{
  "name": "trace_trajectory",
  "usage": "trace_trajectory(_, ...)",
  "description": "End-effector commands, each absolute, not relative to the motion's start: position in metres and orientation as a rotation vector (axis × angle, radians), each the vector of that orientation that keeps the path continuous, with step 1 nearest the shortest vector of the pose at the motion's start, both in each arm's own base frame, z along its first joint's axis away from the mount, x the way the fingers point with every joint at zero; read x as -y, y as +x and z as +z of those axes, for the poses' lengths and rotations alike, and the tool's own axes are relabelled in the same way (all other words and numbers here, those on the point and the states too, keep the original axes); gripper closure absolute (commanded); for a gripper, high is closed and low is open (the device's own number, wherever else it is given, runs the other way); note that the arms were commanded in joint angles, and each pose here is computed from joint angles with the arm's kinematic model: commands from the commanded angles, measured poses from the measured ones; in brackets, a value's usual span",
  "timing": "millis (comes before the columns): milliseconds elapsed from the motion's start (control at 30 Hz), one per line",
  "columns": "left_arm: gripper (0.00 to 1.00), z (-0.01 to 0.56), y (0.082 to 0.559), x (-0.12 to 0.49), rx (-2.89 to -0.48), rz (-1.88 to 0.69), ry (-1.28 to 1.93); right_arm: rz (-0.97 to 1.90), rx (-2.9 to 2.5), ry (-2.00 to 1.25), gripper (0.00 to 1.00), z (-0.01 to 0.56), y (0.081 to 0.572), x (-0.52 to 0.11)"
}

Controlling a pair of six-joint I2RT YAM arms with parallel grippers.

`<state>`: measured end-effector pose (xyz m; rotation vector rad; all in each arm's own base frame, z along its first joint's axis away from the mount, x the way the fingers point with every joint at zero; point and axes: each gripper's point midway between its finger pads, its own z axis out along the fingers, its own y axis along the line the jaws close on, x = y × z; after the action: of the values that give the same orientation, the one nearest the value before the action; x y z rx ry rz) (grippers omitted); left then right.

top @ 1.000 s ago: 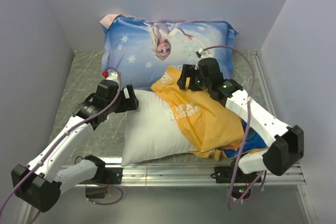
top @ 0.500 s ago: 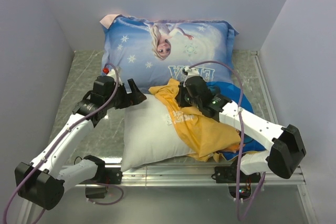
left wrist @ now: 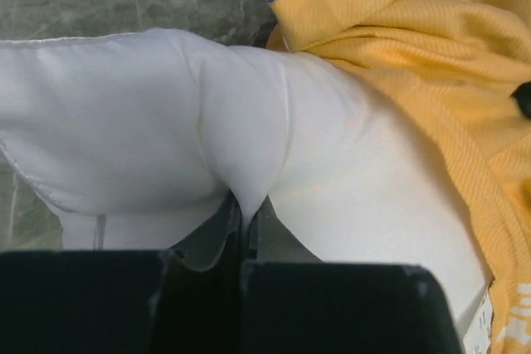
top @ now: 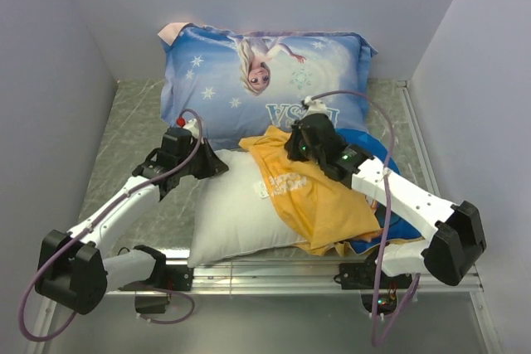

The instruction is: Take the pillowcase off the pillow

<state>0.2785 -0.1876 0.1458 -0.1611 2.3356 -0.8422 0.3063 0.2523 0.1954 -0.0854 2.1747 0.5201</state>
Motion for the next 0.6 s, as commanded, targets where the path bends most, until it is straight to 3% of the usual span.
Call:
trace_trajectory(0,0.99,0.146,0.282,0.174,-2.335,-0.764,-0.19,0.415,-2.103,0.108,1.0,0.234,0.331,-0.198)
trace_trajectory(333,0.99,0.186,0.289,0.114,-2.192,-0.599,-0.348,0.354,-1.9,0.414,1.0,0.324,0.346,-0.086)
trace_trajectory(500,0.99,0.212,0.294,0.098,-2.121,-0.548,-0.352,0.42,-1.858,0.404,1.0,0.344,0.342,-0.086)
trace_trajectory(567,1.0,0.224,0.298,0.101,-2.091,-0.563,-0.332,0.523,-1.866,0.324,1.0,0.349,0.335,-0.117)
